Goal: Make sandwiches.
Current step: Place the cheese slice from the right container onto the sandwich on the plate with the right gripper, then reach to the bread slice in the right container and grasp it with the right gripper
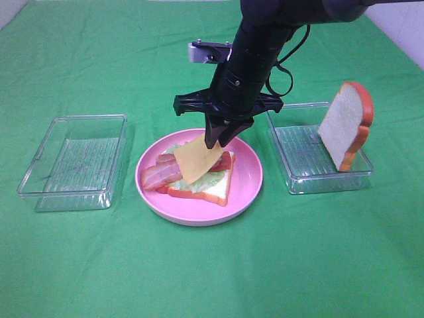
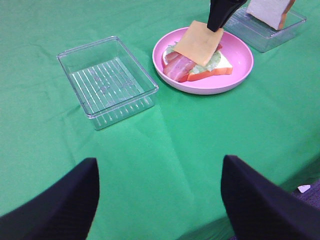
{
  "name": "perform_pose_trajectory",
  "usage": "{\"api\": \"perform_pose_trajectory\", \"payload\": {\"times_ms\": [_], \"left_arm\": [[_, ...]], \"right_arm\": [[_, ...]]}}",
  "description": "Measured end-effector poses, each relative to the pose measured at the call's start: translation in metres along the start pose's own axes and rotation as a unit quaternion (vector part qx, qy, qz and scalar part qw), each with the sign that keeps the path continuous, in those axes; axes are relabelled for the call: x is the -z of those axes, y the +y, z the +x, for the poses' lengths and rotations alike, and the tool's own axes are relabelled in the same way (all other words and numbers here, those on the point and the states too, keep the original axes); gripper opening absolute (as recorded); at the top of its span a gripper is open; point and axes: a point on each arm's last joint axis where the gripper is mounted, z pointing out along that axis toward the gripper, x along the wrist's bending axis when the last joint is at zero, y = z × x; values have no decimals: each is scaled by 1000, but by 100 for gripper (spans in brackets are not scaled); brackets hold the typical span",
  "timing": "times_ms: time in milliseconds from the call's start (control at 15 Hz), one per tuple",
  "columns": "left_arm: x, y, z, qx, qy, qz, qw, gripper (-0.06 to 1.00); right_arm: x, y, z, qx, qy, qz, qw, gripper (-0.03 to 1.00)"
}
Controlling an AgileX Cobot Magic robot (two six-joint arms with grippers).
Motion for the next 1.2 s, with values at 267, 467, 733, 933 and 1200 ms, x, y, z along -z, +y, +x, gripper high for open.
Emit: {"api": "perform_pose_trajectory", "payload": {"times_ms": [267,467,733,933,1200], "left_arm": [[0,0,0,0,0,0,1000,66],[0,0,0,0,0,0,1000,66],[0,0,0,0,0,0,1000,66],[0,0,0,0,0,0,1000,66],[0,0,0,0,0,0,1000,66]], "right_arm": [[0,-1,-5,19,-25,6,999,76],[19,-1,-10,52,-75,28,995,82],[62,5,-10,72,-103,-18,992,82],[105,7,-38,37,-114,-55,991,82],[138,3,-75,-12,-129,-68,989,82]]}}
